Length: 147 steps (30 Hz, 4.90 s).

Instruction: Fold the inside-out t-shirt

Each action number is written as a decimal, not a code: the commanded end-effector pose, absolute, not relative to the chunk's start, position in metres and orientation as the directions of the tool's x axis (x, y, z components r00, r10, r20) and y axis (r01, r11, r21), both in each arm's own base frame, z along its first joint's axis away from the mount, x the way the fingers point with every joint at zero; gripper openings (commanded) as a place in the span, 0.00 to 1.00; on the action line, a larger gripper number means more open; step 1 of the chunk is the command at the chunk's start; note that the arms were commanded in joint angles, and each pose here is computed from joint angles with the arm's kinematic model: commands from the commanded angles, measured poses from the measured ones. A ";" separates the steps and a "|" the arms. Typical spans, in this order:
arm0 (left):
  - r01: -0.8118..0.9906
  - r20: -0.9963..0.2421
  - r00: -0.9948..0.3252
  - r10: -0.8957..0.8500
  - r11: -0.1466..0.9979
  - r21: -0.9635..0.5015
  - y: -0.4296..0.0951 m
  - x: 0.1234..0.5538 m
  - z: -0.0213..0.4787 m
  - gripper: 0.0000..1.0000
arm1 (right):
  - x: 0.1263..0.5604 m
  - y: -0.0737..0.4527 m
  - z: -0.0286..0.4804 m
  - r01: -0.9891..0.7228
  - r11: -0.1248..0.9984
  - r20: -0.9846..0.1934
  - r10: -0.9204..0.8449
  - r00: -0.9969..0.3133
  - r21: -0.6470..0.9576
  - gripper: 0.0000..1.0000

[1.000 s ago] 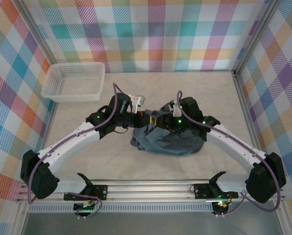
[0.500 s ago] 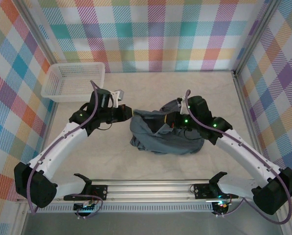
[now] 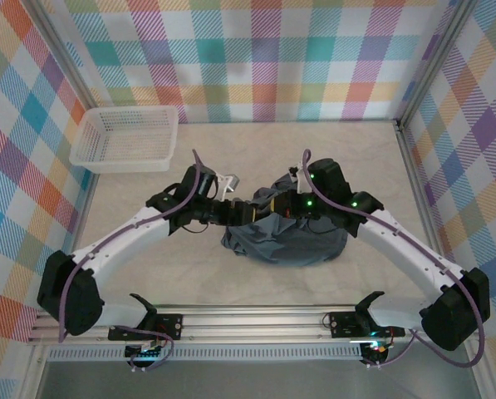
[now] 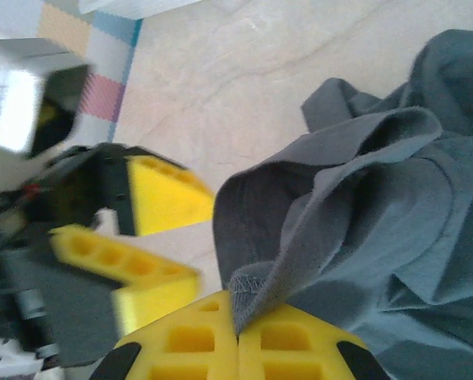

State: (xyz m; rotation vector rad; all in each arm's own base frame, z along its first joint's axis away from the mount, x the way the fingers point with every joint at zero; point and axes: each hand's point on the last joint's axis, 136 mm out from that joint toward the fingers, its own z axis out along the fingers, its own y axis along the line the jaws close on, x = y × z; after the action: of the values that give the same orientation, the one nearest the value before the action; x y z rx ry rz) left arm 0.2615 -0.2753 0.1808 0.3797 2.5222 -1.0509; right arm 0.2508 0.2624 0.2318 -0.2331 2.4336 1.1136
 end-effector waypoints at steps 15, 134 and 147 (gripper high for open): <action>0.323 -0.480 -0.877 -0.029 0.703 -0.633 -0.273 0.293 0.220 0.04 | 0.196 0.215 0.130 -0.177 0.782 -0.283 -0.001 -0.959 0.598 0.04; 0.282 -0.836 -0.544 0.068 0.954 -0.106 -0.254 0.476 0.362 0.05 | 0.260 0.074 0.484 -0.054 0.827 -0.803 0.525 -0.282 0.560 0.00; 0.106 -0.487 -0.871 0.071 0.993 -0.045 -0.184 0.388 0.197 0.48 | 0.269 0.087 0.279 0.156 0.907 -0.589 0.376 -0.715 0.390 0.00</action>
State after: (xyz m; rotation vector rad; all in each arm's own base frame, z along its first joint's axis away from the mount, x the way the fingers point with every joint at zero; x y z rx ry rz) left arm 0.4138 -0.2222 0.1649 0.2446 2.6600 -0.1532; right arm 0.2779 0.0760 0.2783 0.3867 2.3539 0.2971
